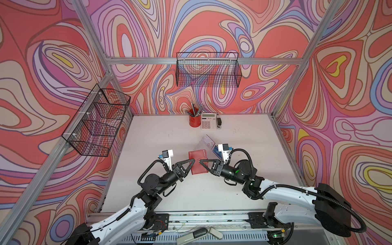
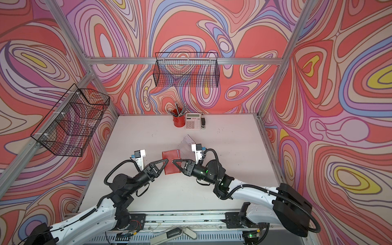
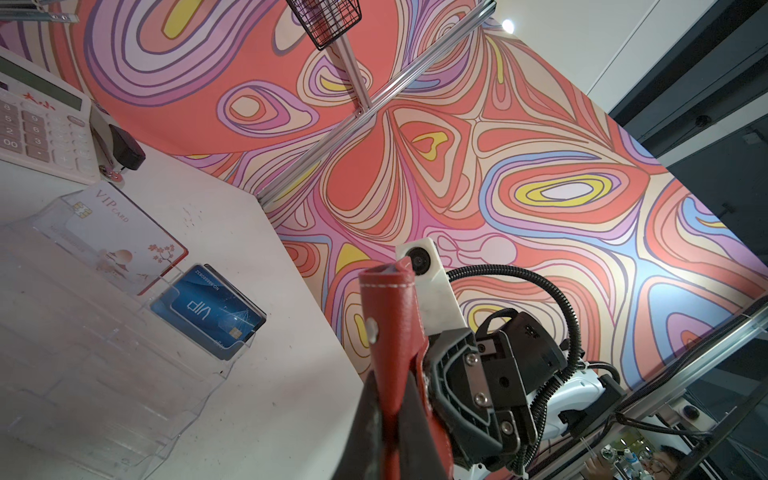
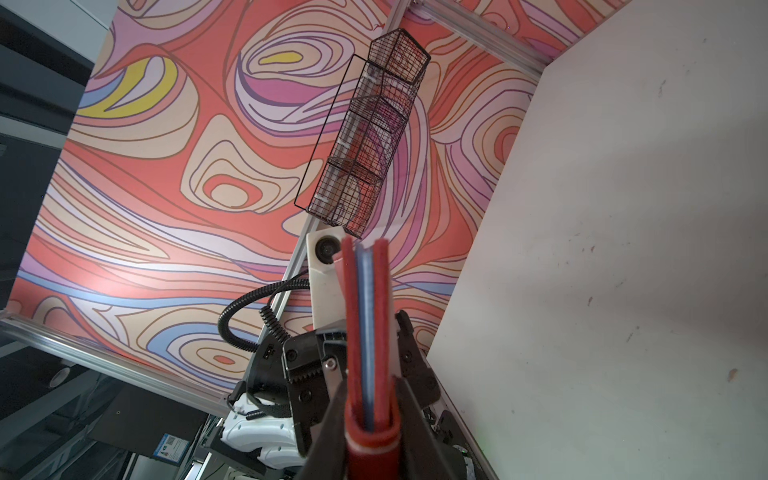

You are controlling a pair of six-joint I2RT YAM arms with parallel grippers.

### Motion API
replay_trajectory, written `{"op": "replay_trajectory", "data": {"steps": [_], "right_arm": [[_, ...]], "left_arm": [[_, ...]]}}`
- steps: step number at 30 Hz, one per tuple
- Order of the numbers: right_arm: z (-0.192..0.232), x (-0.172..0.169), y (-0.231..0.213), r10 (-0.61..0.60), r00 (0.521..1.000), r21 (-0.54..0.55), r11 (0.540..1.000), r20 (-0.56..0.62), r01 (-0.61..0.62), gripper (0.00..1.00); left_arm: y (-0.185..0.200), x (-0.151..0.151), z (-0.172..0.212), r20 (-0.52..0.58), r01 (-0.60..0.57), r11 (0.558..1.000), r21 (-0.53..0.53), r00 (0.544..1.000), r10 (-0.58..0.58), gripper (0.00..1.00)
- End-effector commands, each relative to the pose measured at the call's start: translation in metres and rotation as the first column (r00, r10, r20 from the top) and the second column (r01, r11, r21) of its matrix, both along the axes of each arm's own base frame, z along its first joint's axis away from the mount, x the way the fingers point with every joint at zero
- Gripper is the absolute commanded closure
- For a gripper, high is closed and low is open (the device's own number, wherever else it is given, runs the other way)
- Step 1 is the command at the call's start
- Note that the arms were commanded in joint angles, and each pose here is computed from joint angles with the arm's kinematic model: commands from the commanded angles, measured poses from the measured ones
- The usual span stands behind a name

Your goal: Put the credit cards into the card holder

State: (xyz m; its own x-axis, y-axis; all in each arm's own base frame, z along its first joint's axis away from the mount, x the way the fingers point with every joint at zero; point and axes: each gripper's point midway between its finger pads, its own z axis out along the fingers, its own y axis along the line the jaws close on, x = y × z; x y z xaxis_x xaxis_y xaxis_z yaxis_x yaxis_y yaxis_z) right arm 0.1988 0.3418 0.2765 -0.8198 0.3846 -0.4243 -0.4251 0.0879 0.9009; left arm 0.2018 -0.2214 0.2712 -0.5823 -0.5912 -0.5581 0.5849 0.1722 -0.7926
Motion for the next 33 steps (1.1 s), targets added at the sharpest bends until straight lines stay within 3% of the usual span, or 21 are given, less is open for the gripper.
{"op": "replay_trajectory", "data": {"steps": [1,4,7,11,15,25,33], "right_arm": [[0.010,0.007,0.006,-0.025,0.999,-0.106,0.994,0.037,0.029,0.47],[0.008,0.026,-0.004,-0.125,0.988,-0.312,0.938,0.096,0.149,0.42],[0.012,0.045,-0.025,-0.227,0.957,-0.463,0.839,0.181,0.286,0.40],[0.010,0.059,-0.047,-0.295,0.921,-0.582,0.714,0.253,0.388,0.40],[0.007,0.060,-0.037,-0.230,0.932,-0.642,0.676,0.281,0.361,0.44],[-0.024,0.042,0.028,-0.033,0.963,-0.773,0.589,0.267,0.235,0.53],[-0.038,0.036,0.045,0.010,0.963,-0.828,0.512,0.269,0.226,0.58]], "left_arm": [[0.006,0.005,-0.005,-0.033,-0.046,0.999,0.001,0.998,0.046,1.00],[0.016,0.016,-0.022,-0.108,-0.130,0.989,0.070,0.985,0.137,1.00],[0.032,0.026,-0.041,-0.212,-0.220,0.957,0.191,0.942,0.259,1.00],[0.051,0.029,-0.059,-0.287,-0.280,0.906,0.316,0.882,0.373,1.00],[0.053,0.030,-0.068,-0.331,-0.280,0.888,0.364,0.853,0.404,1.00],[0.038,0.041,-0.062,-0.325,-0.265,0.897,0.353,0.864,0.383,1.00],[0.053,0.040,-0.059,-0.321,-0.331,0.885,0.328,0.842,0.434,1.00]]}}
